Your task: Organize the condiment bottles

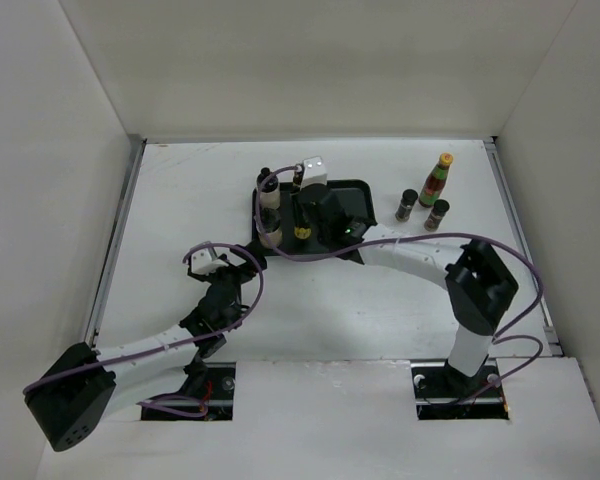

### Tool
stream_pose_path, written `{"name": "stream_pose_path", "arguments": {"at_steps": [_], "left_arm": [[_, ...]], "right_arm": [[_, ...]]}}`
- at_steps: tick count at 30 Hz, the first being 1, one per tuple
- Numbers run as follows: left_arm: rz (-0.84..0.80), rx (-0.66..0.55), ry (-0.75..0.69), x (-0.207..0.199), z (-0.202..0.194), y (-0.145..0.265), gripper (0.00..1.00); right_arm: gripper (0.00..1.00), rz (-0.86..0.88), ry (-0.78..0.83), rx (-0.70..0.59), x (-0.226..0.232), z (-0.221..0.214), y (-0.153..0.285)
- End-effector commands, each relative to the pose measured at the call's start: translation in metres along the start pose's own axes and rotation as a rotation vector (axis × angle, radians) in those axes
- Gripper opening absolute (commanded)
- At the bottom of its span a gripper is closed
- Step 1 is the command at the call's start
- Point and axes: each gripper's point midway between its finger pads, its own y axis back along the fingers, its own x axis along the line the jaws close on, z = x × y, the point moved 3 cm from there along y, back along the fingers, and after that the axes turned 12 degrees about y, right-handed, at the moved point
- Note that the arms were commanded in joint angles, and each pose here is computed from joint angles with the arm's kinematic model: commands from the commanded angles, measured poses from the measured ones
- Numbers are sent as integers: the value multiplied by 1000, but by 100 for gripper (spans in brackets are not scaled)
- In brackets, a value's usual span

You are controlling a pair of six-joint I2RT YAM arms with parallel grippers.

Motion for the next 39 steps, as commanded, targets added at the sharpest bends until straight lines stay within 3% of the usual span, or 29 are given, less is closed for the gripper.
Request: {"name": "stream_pose_path", "arguments": {"at_steps": [1,12,17,23,27,31,35,39], "left_arm": [[-35,-28,65,-12,10,-1,100],[-36,-22,64,-12,8,0,100],[-31,-20,58,-12,7,-2,100],[-36,-12,60,-13,6,-2,100],[-40,-16,66,-14,7,-2,100],[-43,-12,66,-14,7,-1,100],[-38,-1,54,-14,2,-2,100],[-45,-4,64,-15,4,-1,100]], "right_arm": [[26,-6,-66,-128,13,42,-4],[32,-13,-50,-71,34,6,-8],[54,-17,-91,-52,31,-2,-1],[71,-14,-122,-97,17,18,21],[78,-67,-175,-144,-25,31,43],[78,-207,-257,-129,-102,12,48],[80,-428,-258,-11,-188,-23,29],[82,-543,-247,87,-232,-49,16]]}}
